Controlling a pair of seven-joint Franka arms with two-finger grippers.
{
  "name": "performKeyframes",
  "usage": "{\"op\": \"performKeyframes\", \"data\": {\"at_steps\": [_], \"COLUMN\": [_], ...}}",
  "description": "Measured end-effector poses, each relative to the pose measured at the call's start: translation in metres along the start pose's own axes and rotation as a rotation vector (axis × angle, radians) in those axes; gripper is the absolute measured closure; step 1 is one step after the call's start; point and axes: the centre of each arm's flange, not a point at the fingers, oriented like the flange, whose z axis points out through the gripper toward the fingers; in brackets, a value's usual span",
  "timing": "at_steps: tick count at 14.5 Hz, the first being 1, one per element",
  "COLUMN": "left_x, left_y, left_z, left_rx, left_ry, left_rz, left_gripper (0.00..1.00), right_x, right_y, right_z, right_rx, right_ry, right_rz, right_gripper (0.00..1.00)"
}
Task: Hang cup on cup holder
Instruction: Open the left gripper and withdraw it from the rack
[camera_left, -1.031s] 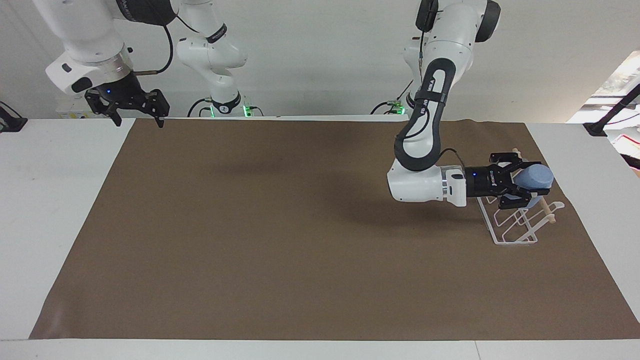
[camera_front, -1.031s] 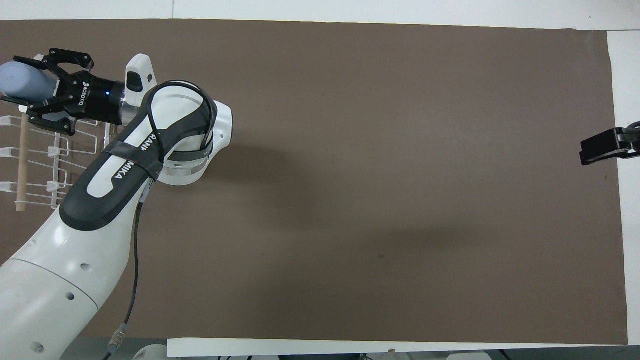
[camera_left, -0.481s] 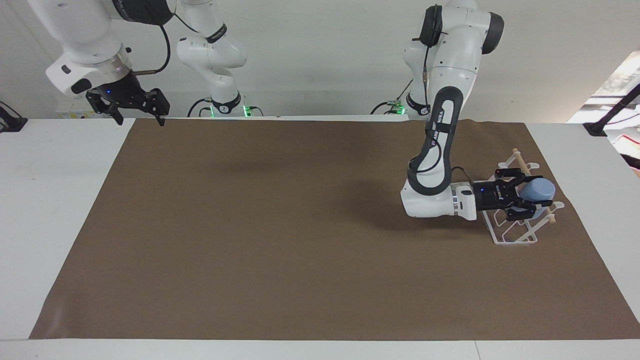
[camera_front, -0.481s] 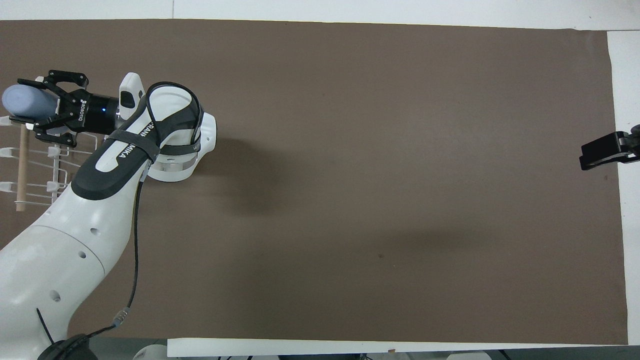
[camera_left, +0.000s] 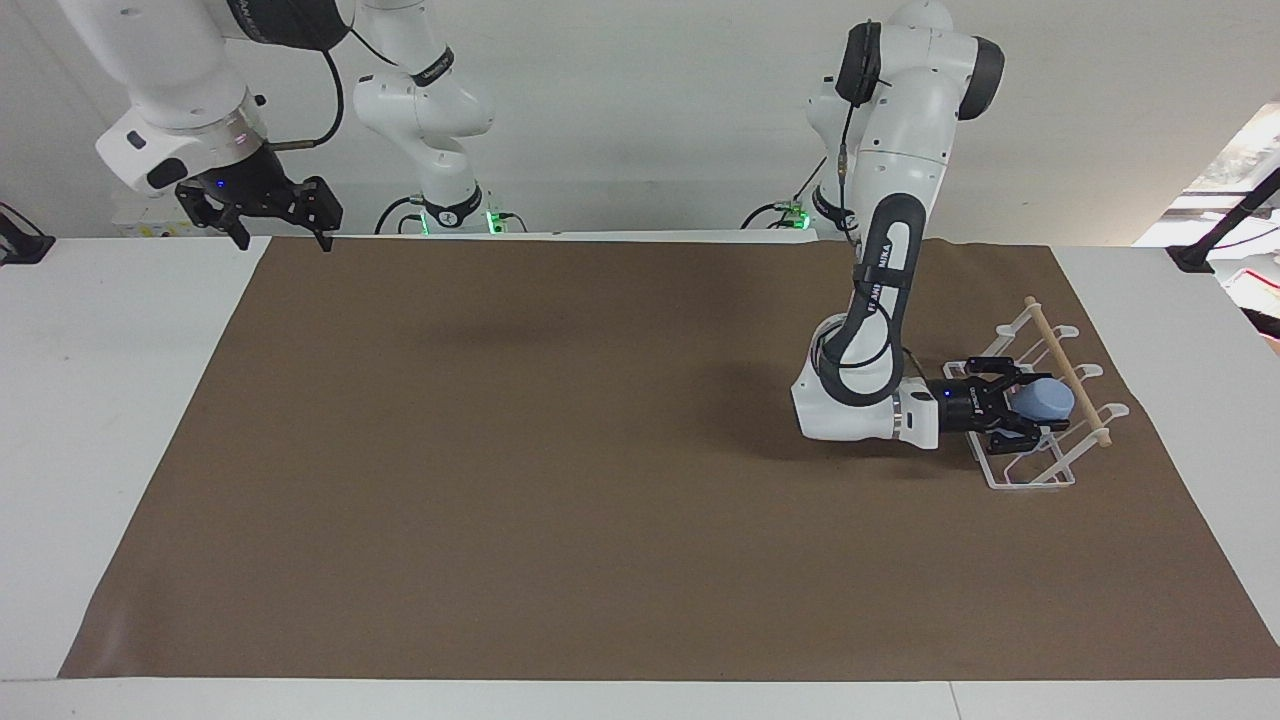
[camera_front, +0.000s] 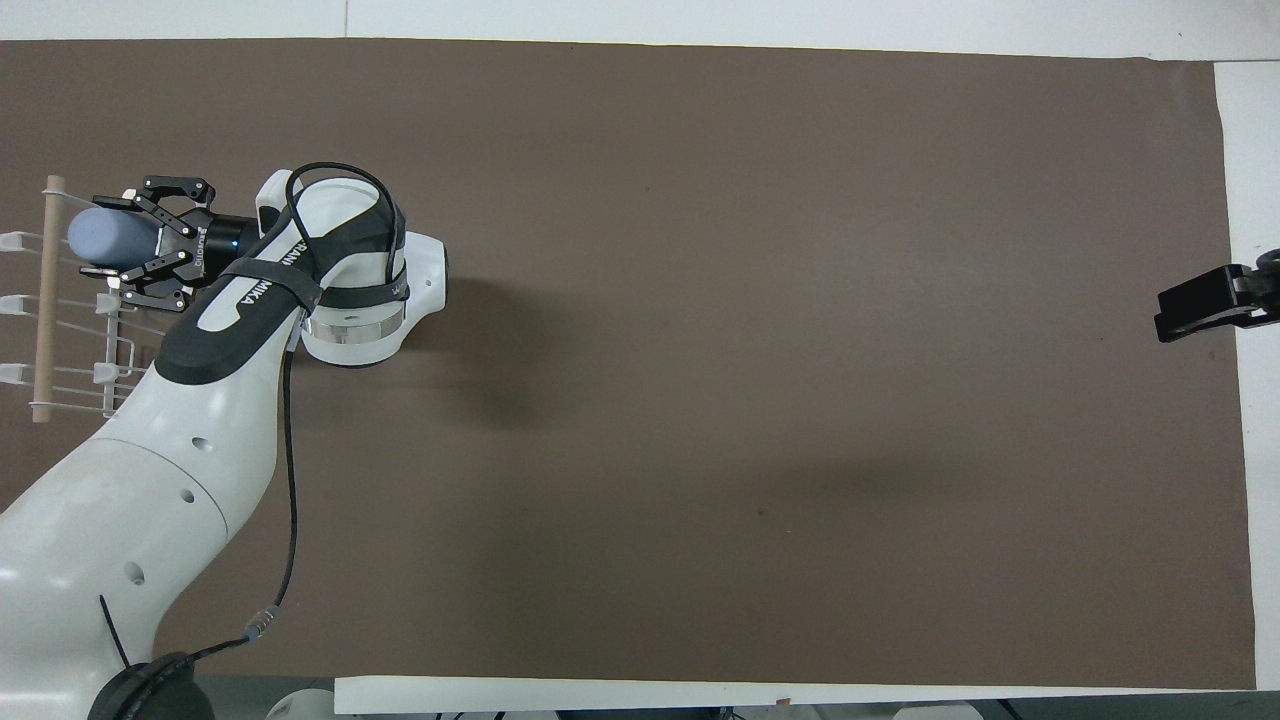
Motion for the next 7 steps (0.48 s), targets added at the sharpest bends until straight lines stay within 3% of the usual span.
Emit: {"op": "performKeyframes", "data": {"at_steps": [1,4,7], "left_x": [0.004,0.061,0.135], "left_y": [0.003,0.016,0.008], "left_z": [-0.002,-0.008,0.007], "left_rx": [-0.009,-0.003,0.063], "left_ry": [-0.021,-0.158,-0.201], "left_rz": [-0.023,-0.149,-0.245], "left_gripper": [0.02,0.0,0.0], "right_x": [0.0,0.0,0.0], "right_y": [0.0,0.0,0.0], "right_z": [0.0,0.0,0.0], "right_rx": [0.0,0.0,0.0], "right_ry": [0.0,0.0,0.0], "right_rz": [0.0,0.0,0.0], "right_gripper": [0.0,0.0,0.0]}}
